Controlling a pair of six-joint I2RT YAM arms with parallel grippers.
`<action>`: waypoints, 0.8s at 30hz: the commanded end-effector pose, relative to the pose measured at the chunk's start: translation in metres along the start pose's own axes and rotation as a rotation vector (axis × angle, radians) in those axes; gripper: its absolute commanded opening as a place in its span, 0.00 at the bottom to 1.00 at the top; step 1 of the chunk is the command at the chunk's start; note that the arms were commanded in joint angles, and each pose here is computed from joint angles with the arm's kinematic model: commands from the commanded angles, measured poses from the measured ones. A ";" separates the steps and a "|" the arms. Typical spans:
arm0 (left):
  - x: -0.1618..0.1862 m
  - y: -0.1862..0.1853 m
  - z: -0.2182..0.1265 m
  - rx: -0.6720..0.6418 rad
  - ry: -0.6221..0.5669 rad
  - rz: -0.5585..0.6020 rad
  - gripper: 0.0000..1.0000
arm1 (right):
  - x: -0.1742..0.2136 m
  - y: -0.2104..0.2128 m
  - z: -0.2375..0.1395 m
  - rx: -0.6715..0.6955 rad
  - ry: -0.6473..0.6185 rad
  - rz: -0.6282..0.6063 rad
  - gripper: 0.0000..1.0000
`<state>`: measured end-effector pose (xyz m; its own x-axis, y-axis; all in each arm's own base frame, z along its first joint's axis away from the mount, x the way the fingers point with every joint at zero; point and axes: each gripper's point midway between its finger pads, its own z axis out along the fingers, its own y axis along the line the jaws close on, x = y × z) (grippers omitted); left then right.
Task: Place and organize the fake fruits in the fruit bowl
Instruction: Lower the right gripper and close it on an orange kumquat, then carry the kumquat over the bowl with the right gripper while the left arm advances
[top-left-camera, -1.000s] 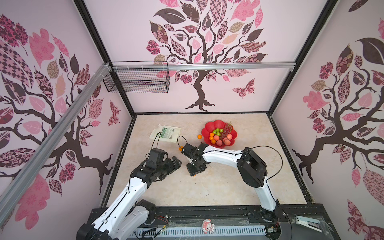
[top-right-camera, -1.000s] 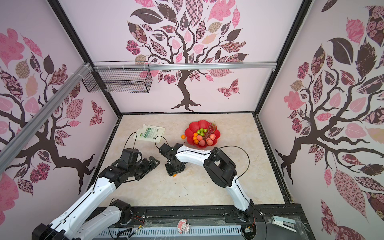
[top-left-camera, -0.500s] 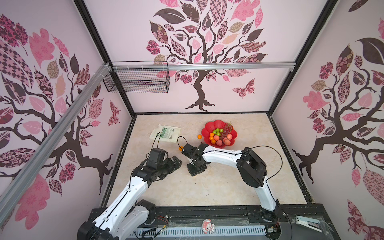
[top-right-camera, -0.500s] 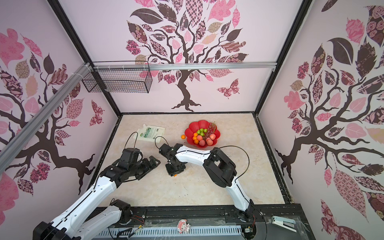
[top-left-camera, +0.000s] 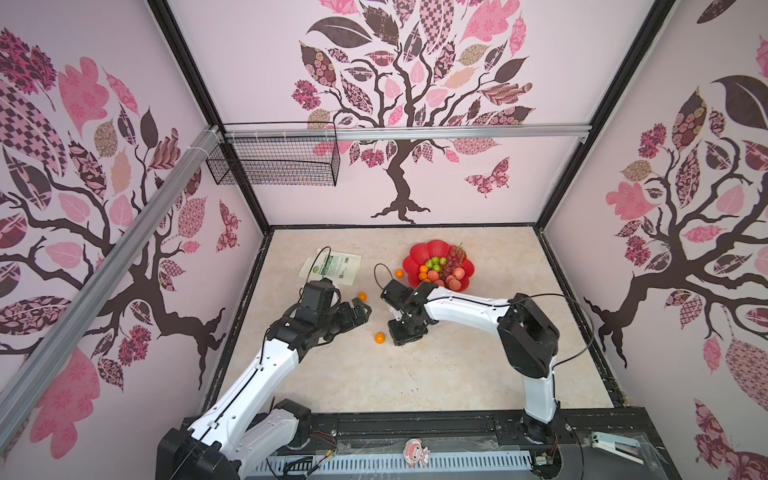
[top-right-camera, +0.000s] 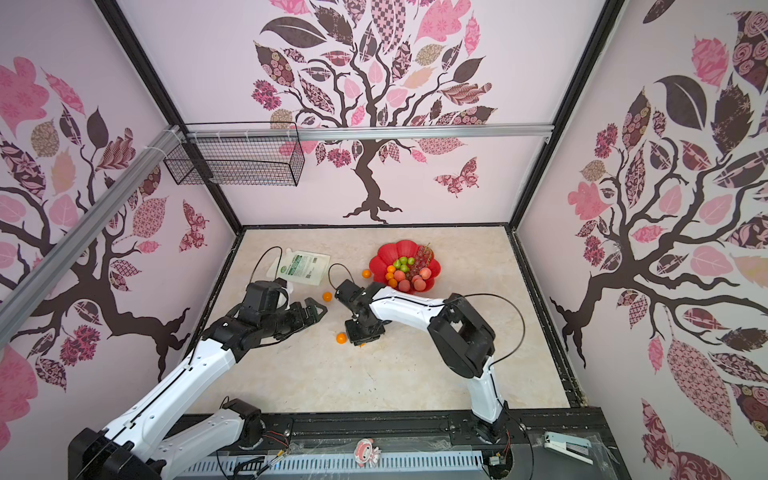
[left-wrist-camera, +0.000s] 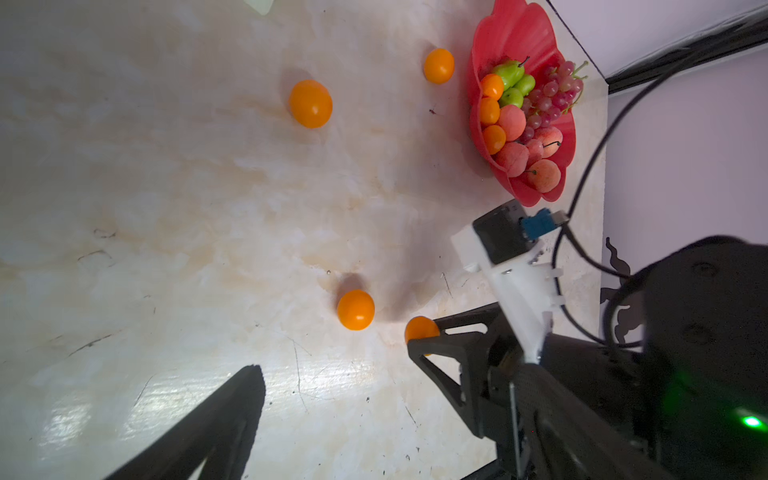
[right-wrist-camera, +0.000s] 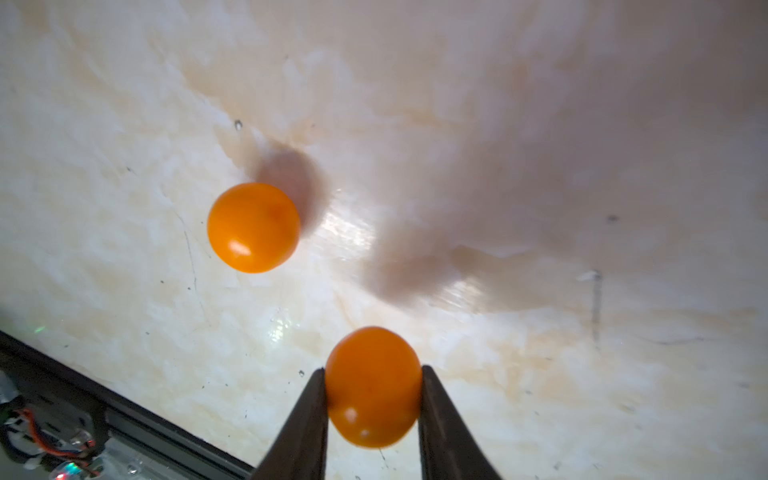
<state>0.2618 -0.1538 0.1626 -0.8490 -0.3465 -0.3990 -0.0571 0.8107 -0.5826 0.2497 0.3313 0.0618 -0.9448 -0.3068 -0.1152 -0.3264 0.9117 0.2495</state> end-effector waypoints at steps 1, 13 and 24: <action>-0.024 -0.035 0.002 0.072 -0.067 0.070 0.98 | -0.025 -0.017 -0.043 -0.046 -0.117 0.062 0.34; -0.066 -0.089 0.044 0.140 -0.082 0.103 0.98 | -0.083 -0.072 -0.074 -0.032 -0.183 0.156 0.34; -0.095 -0.100 0.073 0.135 -0.102 0.104 0.98 | -0.147 -0.094 -0.071 0.007 -0.215 0.183 0.34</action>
<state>0.3691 -0.2333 0.1887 -0.8227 -0.3071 -0.4784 0.0660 0.7843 -0.6169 0.4110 0.2780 0.1376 -0.9488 -0.0556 -0.3111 -0.1590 0.9347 0.3179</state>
